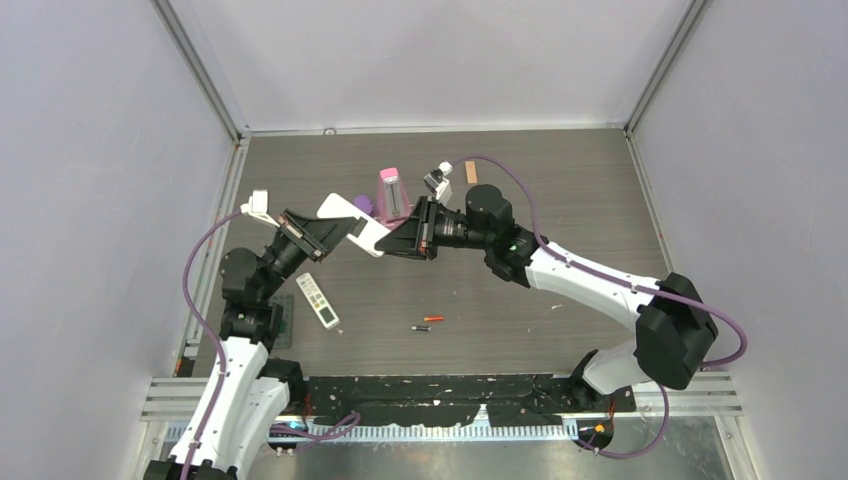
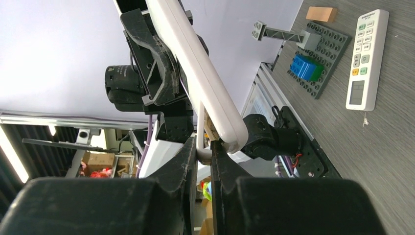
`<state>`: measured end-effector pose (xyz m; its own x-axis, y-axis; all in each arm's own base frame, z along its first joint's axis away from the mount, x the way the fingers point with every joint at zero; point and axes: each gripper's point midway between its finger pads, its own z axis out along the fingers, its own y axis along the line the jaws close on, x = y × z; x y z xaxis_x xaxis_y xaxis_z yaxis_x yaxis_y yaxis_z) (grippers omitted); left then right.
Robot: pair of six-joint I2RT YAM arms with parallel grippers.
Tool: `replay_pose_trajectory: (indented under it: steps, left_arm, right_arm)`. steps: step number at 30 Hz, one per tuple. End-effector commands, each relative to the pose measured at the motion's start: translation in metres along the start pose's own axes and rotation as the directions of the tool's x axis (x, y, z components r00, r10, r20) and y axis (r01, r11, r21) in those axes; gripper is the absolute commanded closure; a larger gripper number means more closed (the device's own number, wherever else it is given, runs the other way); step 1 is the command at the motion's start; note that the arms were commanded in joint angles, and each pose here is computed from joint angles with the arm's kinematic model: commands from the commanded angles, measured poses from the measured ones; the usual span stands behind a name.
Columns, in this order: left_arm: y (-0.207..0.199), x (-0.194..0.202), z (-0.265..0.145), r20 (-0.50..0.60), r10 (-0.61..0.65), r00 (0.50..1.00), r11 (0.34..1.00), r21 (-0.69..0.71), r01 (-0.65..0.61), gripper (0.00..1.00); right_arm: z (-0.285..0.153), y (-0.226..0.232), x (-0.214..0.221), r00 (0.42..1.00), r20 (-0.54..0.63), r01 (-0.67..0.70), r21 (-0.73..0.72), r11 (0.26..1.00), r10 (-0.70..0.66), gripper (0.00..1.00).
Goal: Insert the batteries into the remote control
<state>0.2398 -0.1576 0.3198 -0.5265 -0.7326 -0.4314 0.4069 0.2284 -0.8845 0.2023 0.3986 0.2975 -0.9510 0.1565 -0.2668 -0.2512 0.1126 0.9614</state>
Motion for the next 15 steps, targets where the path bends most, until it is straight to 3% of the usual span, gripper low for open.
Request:
replay_pose_trajectory:
  steps: [1, 6, 15]
  left_arm:
    - [-0.054, -0.002, -0.006, -0.018, 0.011, 1.0, 0.983, 0.186, -0.008, 1.0]
    - [-0.053, 0.001, -0.008, -0.027, -0.044, 0.999, 0.976, 0.212, 0.048, 1.0]
    - [-0.049, -0.001, -0.008, -0.02, -0.119, 0.993, 0.975, 0.189, 0.12, 1.0]
  right_arm:
    - [0.009, -0.033, -0.005, 0.993, 0.022, -0.121, 0.145, 0.982, 0.119, 0.95]
    - [0.014, -0.04, -0.003, 0.984, 0.02, -0.175, 0.192, 0.965, 0.175, 0.91]
    - [0.007, -0.055, -0.001, 0.984, 0.035, -0.177, 0.311, 0.934, 0.175, 0.72]
